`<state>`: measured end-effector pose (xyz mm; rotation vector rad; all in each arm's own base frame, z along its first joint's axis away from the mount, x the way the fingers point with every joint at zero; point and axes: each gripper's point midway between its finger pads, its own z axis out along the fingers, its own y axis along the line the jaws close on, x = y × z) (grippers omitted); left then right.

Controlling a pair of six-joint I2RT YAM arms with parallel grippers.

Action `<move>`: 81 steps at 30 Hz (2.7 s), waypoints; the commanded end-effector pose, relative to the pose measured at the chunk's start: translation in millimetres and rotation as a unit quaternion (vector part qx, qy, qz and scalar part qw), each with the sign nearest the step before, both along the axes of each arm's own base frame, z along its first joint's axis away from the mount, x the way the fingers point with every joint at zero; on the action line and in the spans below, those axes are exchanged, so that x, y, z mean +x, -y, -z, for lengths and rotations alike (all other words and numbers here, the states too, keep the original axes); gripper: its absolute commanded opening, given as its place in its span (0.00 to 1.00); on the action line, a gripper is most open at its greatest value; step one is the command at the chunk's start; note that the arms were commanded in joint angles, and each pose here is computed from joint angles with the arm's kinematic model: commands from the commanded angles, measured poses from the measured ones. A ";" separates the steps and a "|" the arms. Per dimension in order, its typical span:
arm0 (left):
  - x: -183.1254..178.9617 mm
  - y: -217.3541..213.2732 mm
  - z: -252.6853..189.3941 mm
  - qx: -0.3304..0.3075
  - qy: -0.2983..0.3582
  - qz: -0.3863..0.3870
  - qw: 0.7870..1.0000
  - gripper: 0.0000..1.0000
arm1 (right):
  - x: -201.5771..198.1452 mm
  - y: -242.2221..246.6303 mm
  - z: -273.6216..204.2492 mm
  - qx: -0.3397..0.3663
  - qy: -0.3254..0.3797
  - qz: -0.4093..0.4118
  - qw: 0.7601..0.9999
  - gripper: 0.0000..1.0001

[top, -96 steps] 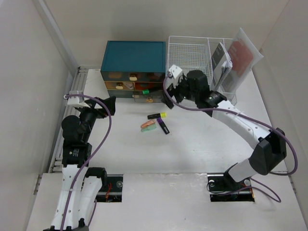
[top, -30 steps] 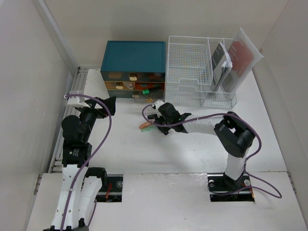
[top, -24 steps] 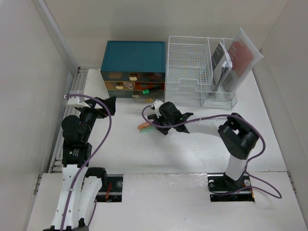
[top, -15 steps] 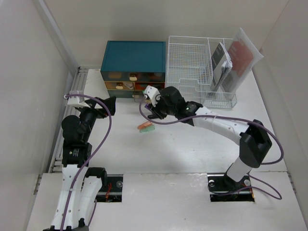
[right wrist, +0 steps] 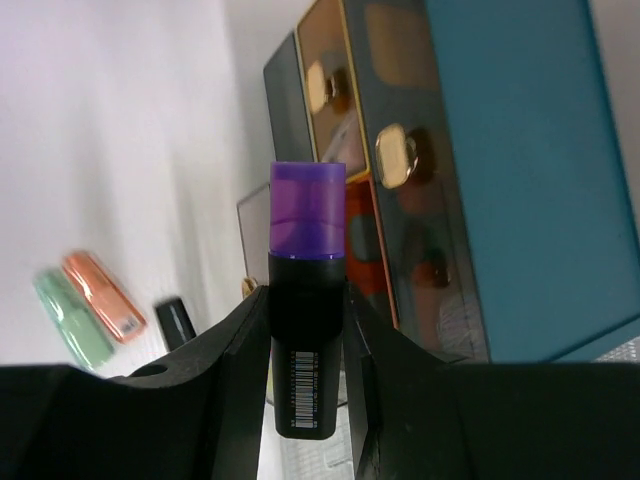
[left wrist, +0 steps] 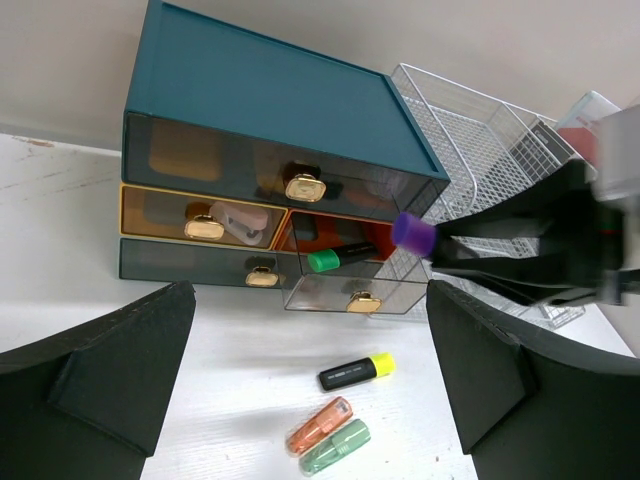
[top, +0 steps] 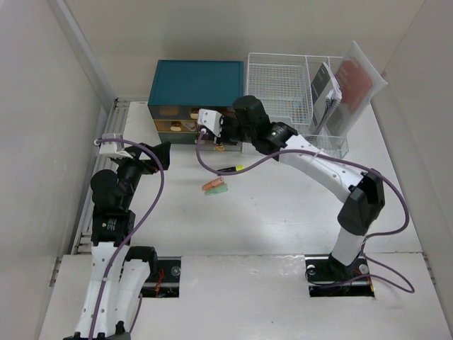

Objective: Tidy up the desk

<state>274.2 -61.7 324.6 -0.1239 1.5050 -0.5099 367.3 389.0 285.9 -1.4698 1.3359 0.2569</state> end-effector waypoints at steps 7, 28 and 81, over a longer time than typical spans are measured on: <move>-0.3 0.5 -16.3 0.000 0.033 0.000 0.999 1.00 | 48.4 4.1 20.6 -0.045 0.012 -0.015 0.999 0.03; -0.2 0.1 -16.1 0.004 0.034 0.000 0.999 1.00 | 67.9 11.2 23.1 -0.039 -0.006 0.018 0.999 0.50; -7.7 3.2 -23.1 0.000 0.047 0.010 0.999 1.00 | 17.4 49.0 214.1 -0.314 -0.040 -0.108 0.942 0.47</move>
